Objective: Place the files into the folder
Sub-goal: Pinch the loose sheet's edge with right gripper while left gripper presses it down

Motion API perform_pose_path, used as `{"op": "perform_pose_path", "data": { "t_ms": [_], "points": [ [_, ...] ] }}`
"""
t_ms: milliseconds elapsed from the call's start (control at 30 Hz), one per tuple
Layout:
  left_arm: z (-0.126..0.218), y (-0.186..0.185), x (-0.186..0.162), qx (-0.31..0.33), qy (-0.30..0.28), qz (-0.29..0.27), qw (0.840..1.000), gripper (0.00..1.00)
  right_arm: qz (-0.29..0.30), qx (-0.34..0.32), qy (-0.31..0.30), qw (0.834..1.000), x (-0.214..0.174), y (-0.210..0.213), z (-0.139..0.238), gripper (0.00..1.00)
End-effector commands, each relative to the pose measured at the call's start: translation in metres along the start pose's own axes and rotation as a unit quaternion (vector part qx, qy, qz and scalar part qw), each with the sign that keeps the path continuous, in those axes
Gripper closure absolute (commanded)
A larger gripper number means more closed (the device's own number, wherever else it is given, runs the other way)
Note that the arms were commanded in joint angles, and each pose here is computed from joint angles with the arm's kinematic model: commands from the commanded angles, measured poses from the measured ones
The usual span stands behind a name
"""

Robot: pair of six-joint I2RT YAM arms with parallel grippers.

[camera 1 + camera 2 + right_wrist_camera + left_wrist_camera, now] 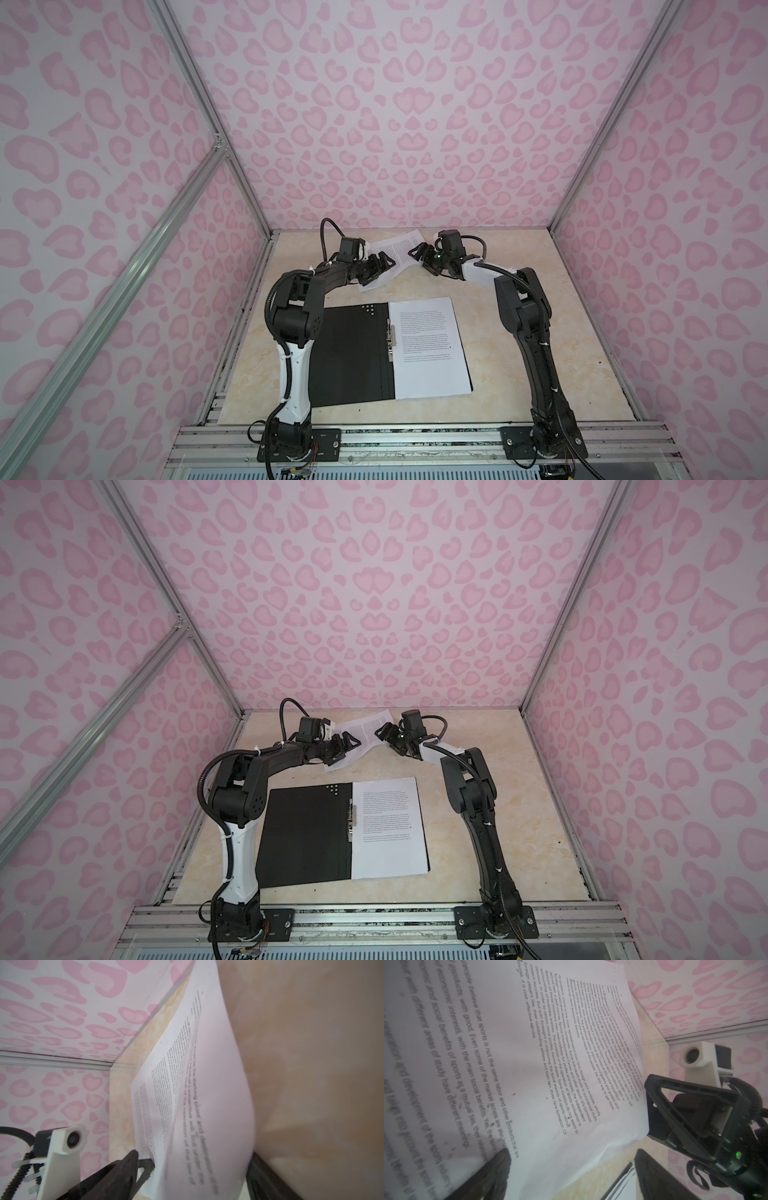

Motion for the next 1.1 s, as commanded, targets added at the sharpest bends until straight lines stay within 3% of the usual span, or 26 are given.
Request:
{"op": "perform_pose_path", "data": {
  "t_ms": [0, 267, 500, 833, 1067],
  "points": [
    [-0.008, 0.026, -0.019, 0.064, 0.037, 0.057, 0.996, 0.05, -0.035, 0.02, -0.001, 0.999, -0.004, -0.002, -0.004, 0.15],
    [-0.014, 0.037, -0.023, 0.061, 0.029, 0.092, 0.993, 0.06, -0.066, 0.098, -0.064, 0.991, 0.003, 0.024, 0.004, 0.1],
    [-0.015, 0.036, -0.026, 0.053, 0.03, 0.102, 0.993, 0.06, -0.095, 0.103, -0.097, 0.985, -0.01, 0.024, -0.007, 0.17],
    [-0.011, 0.032, -0.028, 0.037, 0.029, 0.112, 0.993, 0.06, -0.126, 0.07, -0.154, 0.977, -0.028, 0.013, -0.014, 0.45],
    [-0.009, 0.026, -0.028, 0.029, 0.034, 0.103, 0.994, 0.06, -0.143, 0.072, -0.142, 0.977, -0.042, 0.022, -0.035, 0.58]
  ]
}}
Point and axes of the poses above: each gripper's point midway between its finger pads, its own z axis back along the fingers, its own y axis along the line the jaws close on, x = y × z, the point moved 9 cm from there along z, back along the fingers, and after that the axes turned 15 degrees about z, right-handed, at the moved point
